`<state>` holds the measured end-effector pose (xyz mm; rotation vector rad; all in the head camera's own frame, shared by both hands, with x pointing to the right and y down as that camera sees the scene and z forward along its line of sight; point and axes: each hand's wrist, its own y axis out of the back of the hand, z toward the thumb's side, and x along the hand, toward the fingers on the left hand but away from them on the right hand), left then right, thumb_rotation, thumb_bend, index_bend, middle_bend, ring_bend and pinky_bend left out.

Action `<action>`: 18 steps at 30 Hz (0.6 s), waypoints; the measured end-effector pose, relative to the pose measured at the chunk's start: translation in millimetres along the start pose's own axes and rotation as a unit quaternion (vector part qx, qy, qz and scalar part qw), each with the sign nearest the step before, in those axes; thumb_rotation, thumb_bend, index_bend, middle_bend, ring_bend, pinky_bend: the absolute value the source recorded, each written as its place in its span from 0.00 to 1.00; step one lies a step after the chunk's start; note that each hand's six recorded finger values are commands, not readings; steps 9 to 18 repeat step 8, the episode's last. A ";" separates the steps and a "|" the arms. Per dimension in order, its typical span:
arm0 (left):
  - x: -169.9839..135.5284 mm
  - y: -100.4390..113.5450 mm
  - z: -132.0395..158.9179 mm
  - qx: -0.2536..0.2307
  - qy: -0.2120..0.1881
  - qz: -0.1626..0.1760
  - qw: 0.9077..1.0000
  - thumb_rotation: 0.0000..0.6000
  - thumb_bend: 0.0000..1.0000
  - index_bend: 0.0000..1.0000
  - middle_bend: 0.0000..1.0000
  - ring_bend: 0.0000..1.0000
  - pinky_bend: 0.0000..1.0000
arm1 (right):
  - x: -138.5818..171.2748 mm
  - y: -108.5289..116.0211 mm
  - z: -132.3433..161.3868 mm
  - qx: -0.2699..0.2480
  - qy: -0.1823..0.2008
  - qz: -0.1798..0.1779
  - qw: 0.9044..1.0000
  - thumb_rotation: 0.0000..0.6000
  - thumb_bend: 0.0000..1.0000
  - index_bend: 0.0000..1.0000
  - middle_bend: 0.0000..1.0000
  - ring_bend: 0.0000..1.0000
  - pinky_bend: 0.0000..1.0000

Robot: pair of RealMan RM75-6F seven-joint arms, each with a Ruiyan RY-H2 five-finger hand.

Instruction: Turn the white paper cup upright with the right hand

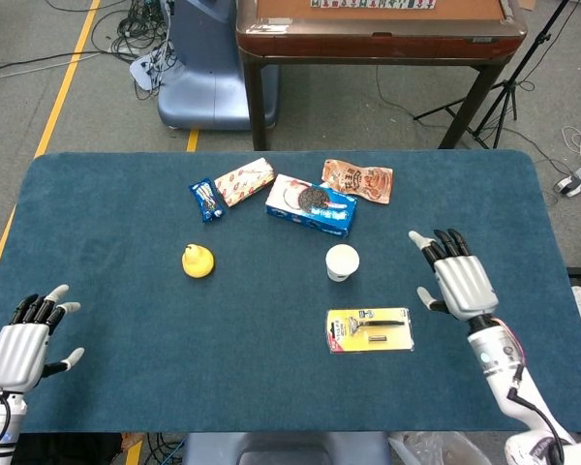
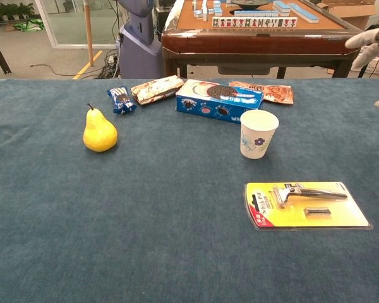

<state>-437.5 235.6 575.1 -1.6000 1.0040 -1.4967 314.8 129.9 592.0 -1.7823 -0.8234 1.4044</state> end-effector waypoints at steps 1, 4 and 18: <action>1.0 0.3 1.0 0.000 -0.001 0.002 1.000 1.00 0.15 0.30 0.13 0.16 0.08 | 10.0 0.7 -6.7 -0.003 -0.006 -0.009 1.000 1.00 0.31 0.08 0.21 0.06 0.05; 3.6 0.7 4.0 0.001 -0.003 0.005 1.000 1.00 0.15 0.30 0.13 0.16 0.08 | 35.4 2.3 -22.3 -0.012 -0.022 -0.030 0.999 1.00 0.32 0.09 0.21 0.07 0.05; 5.7 0.8 5.8 0.003 0.000 0.008 1.000 1.00 0.15 0.30 0.13 0.16 0.08 | 62.1 0.9 -36.5 -0.029 -0.043 -0.044 0.998 1.00 0.31 0.10 0.22 0.07 0.05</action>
